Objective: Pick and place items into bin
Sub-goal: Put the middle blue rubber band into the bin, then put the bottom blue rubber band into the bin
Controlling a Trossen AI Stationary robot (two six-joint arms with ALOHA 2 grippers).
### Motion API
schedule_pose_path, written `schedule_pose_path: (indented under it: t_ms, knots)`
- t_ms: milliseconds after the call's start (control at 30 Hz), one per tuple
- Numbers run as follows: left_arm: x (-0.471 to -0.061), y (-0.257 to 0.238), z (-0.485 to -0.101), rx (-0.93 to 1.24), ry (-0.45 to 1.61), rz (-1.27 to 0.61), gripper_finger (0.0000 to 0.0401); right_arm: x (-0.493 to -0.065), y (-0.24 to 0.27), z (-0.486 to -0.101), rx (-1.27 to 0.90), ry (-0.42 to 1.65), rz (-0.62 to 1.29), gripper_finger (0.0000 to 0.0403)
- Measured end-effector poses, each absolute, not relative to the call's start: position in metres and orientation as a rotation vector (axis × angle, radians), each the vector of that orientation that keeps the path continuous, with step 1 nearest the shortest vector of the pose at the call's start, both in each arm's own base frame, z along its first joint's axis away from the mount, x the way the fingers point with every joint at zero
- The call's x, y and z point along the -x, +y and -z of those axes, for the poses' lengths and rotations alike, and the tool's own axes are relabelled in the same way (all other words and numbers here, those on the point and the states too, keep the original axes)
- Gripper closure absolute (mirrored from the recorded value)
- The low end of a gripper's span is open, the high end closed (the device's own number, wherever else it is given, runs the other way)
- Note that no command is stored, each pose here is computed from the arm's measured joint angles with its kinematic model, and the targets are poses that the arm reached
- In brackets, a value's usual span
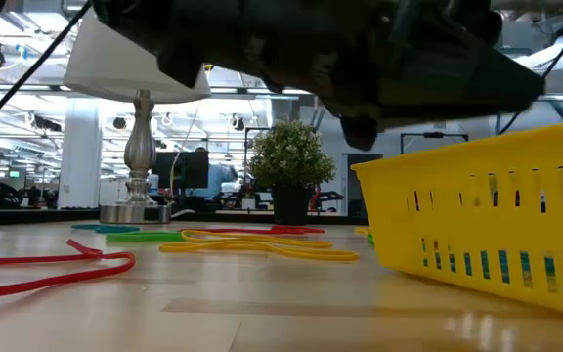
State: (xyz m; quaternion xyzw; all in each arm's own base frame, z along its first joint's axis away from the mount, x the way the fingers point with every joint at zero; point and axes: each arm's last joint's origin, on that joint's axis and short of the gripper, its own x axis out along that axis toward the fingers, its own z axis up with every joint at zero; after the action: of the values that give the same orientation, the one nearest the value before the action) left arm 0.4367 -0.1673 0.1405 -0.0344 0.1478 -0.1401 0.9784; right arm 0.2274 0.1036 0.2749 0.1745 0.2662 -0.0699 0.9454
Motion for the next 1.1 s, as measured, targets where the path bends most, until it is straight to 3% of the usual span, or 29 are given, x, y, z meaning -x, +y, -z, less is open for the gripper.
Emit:
schedule_pose_path:
  t_ms: [200, 300, 500, 600, 700, 900, 1100]
  knots:
    - [-0.447, -0.174, -0.157, 0.086, 0.268, 0.296, 0.031, -0.232, 0.109, -0.265, -0.354, 0.614, 0.083, 0.0294]
    - [-0.451, -0.18, -0.164, 0.085, 0.352, 0.341, 0.0288, -0.231, 0.114, -0.263, -0.349, 0.639, 0.055, 0.0294]
    - [-0.434, -0.192, -0.195, 0.2, 0.866, 0.395, 0.0275, -0.224, 0.126, -0.263, -0.331, 0.647, 0.004, 0.0294]
    - [-0.407, -0.201, -0.216, 0.182, 1.14, 0.299, 0.0274, -0.22, 0.13, -0.262, -0.315, 0.666, -0.013, 0.0294]
    - [-0.375, -0.212, -0.25, 0.126, 1.269, 0.122, 0.0274, -0.216, 0.135, -0.261, -0.3, 0.679, -0.031, 0.0294]
    - [-0.296, -0.243, -0.307, 0.016, 1.071, -0.314, 0.0274, -0.209, 0.146, -0.261, -0.302, 0.683, -0.07, 0.0294]
    - [-0.243, -0.279, -0.307, 0.053, 0.829, -0.475, 0.0274, -0.206, 0.15, -0.262, -0.285, 0.66, -0.047, 0.0294]
